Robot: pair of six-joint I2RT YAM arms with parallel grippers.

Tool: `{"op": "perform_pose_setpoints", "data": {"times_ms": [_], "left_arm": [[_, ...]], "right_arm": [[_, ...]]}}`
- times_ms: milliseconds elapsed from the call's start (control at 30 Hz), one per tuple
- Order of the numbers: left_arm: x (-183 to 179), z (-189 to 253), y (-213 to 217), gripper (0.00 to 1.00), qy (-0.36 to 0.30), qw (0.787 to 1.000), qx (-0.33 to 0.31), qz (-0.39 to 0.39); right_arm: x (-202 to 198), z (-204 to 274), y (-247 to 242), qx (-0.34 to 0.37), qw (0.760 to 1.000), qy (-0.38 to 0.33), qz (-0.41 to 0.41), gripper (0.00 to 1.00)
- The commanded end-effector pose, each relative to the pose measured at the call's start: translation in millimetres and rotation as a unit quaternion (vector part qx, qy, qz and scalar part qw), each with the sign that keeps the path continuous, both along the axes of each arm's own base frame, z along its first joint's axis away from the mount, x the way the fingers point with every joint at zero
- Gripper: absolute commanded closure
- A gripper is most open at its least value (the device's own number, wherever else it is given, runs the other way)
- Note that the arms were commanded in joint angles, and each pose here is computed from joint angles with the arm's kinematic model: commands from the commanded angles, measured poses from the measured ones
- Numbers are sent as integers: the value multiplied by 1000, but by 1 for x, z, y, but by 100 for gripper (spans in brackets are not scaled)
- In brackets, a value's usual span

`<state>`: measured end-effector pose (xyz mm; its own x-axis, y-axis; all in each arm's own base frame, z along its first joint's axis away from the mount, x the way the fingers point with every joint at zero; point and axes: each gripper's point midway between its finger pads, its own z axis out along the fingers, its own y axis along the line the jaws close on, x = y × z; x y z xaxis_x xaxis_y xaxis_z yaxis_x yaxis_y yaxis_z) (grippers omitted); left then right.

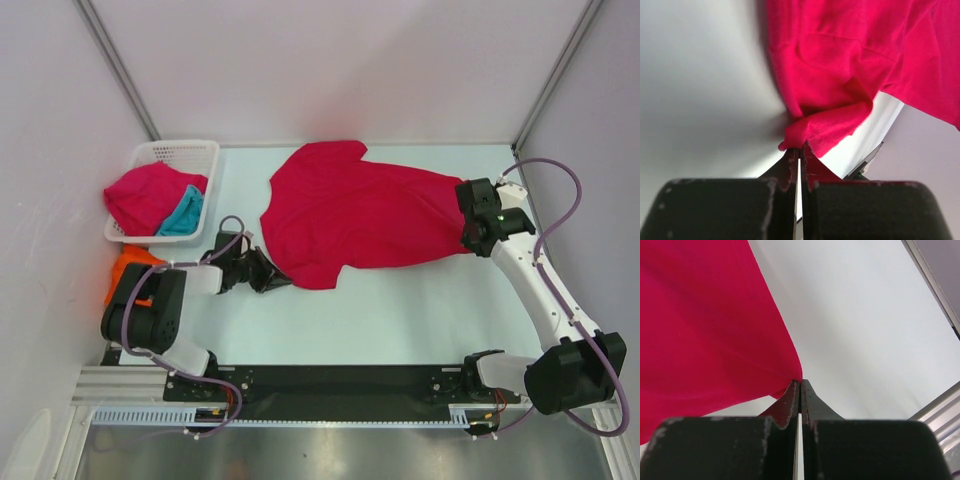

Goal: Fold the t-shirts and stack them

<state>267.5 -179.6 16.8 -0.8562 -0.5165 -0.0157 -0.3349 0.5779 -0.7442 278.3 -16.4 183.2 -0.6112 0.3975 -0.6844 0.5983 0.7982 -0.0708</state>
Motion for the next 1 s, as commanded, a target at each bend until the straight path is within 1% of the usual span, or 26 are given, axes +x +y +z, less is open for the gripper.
{"op": "perform_pose_setpoints", "data": {"times_ms": [0,33,100,200,233,300,367,433,467,533,600,733,800,967], "left_arm": [[23,53,-4,100,-82,997,-7,-3],[20,57,-3,100,-79,997,-5,-4],[24,78,-3,100,-100,995,-10,-4],[19,109,3,100,-116,993,-14,-1],[18,124,6,100,-136,991,-17,0],[12,136,15,100,-138,990,-26,5],[8,149,26,100,-156,987,-23,14],[-1,146,32,100,-145,989,-19,15],[-4,151,35,100,-153,988,-22,19],[-14,148,36,100,-143,989,-32,18],[-21,155,39,100,-149,988,-34,23],[-28,172,41,100,-165,985,-37,22],[-23,181,52,100,-174,983,-36,41],[-18,205,55,100,-197,979,-31,37]], "right_arm": [[-5,13,-2,-2,1000,-16,-1,100],[-8,10,-2,0,1000,-14,0,100],[-12,9,0,6,1000,-11,0,100],[-22,4,6,16,1000,-3,9,100],[-25,2,7,19,1000,0,7,100],[-33,-1,13,19,1000,10,17,100],[-45,-9,15,16,999,28,16,100],[-54,-14,22,17,999,35,23,100],[-61,-19,21,12,998,49,22,100],[-68,-26,24,8,997,65,32,100],[-78,-32,22,-3,996,89,27,100],[-84,-26,37,-14,994,98,51,100],[-87,-27,39,-15,993,106,54,100],[-84,-18,40,-16,994,90,58,100]]}}
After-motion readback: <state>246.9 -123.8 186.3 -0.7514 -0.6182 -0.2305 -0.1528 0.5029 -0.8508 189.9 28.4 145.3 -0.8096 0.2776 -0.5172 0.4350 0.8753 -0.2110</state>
